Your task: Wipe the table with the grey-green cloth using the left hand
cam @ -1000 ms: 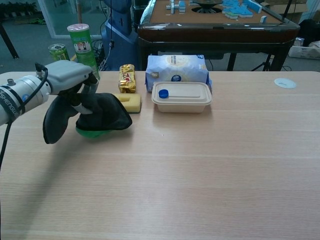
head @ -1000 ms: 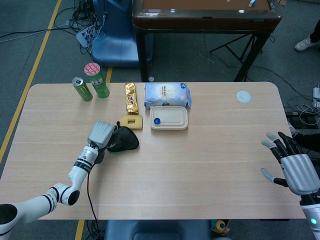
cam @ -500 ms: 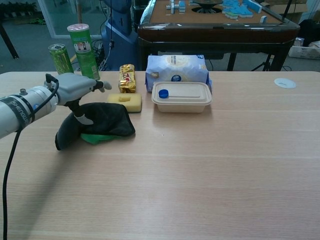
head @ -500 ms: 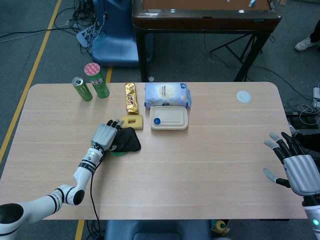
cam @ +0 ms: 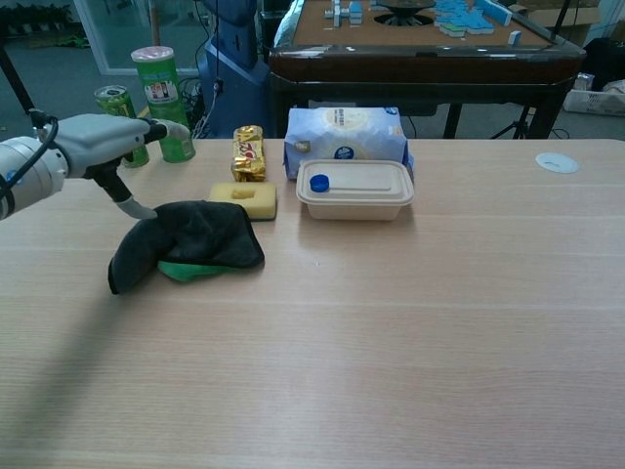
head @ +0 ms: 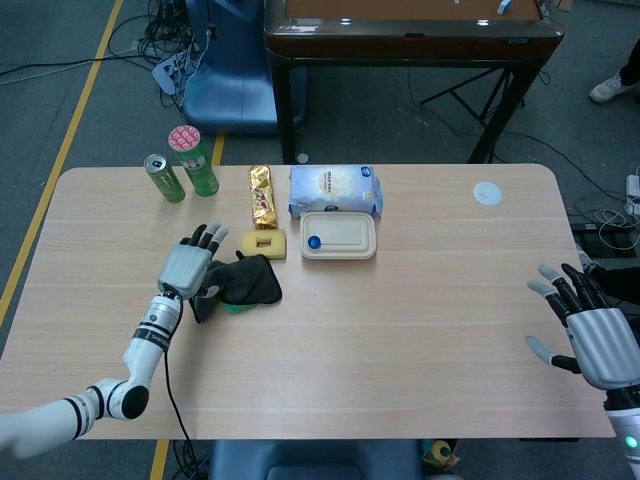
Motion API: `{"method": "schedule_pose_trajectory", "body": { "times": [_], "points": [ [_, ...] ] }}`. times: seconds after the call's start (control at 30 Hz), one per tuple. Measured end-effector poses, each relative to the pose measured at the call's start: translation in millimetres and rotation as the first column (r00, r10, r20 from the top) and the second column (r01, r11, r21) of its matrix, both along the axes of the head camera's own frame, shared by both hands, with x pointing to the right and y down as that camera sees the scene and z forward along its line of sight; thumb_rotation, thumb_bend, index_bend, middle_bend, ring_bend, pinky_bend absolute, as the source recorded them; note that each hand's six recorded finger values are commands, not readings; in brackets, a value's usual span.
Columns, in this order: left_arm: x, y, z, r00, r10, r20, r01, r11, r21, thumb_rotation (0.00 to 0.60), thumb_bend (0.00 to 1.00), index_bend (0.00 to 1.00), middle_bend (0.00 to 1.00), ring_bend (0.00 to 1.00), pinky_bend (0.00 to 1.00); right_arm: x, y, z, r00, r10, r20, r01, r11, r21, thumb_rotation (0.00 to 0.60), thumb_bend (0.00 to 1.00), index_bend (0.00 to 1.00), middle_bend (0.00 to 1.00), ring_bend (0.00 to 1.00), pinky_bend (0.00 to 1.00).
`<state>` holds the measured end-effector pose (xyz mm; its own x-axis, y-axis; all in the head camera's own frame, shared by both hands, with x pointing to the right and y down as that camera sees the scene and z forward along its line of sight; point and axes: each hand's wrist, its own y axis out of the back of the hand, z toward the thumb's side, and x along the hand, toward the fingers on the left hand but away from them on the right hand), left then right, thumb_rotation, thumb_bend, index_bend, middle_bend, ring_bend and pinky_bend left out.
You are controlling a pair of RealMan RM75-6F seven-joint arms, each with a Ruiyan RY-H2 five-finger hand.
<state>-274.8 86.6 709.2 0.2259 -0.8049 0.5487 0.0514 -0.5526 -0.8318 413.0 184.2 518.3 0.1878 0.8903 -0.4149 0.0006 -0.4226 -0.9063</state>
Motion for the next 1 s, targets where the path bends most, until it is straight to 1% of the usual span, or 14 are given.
{"method": "schedule_pose_trajectory", "body": {
  "times": [0.13,0.33,0.53,0.63,0.77,0.87,1.0],
  "points": [
    [-25,3,-18,0.998,-0.060,-0.018,0.060,0.998,0.030,0.600,0.14,0.00,0.00,0.00,0.24,2,0,2,1.000,0.004,0.000,-0.004,1.000,-0.006,0.600,0.30,0.21,0.14,0.03,0.10],
    [-64,20,-42,0.992,-0.125,-0.018,0.126,0.989,0.074,0.600,0.14,0.00,0.00,0.00,0.24,3,0,6,1.000,0.006,0.004,-0.006,1.000,-0.017,0.600,0.30,0.21,0.14,0.03,0.10],
    [-104,47,-64,0.981,-0.193,0.013,0.191,0.976,0.101,0.600,0.14,0.00,0.00,0.00,0.24,1,1,14,1.000,-0.007,0.010,0.007,0.999,-0.040,0.600,0.30,0.21,0.14,0.03,0.10],
    [-123,62,-73,0.972,-0.232,0.028,0.227,0.967,0.116,0.600,0.14,0.00,0.00,0.00,0.24,-2,1,18,1.000,-0.021,0.018,0.022,0.999,-0.049,0.600,0.30,0.21,0.14,0.03,0.10],
    [-147,82,-89,0.958,-0.282,0.047,0.272,0.950,0.155,0.600,0.14,0.02,0.00,0.00,0.24,-5,0,20,0.999,-0.038,0.030,0.039,0.998,-0.053,0.600,0.30,0.21,0.14,0.03,0.10],
    [-162,98,-103,0.949,-0.310,0.061,0.295,0.938,0.183,0.600,0.14,0.02,0.00,0.00,0.24,-7,0,23,0.998,-0.056,0.034,0.058,0.997,-0.059,0.600,0.30,0.21,0.14,0.03,0.10],
    [-175,122,-118,0.942,-0.328,0.079,0.309,0.932,0.190,0.600,0.14,0.03,0.00,0.00,0.24,-12,2,26,0.996,-0.067,0.050,0.070,0.996,-0.059,0.600,0.29,0.21,0.14,0.03,0.10]
  ]
}}
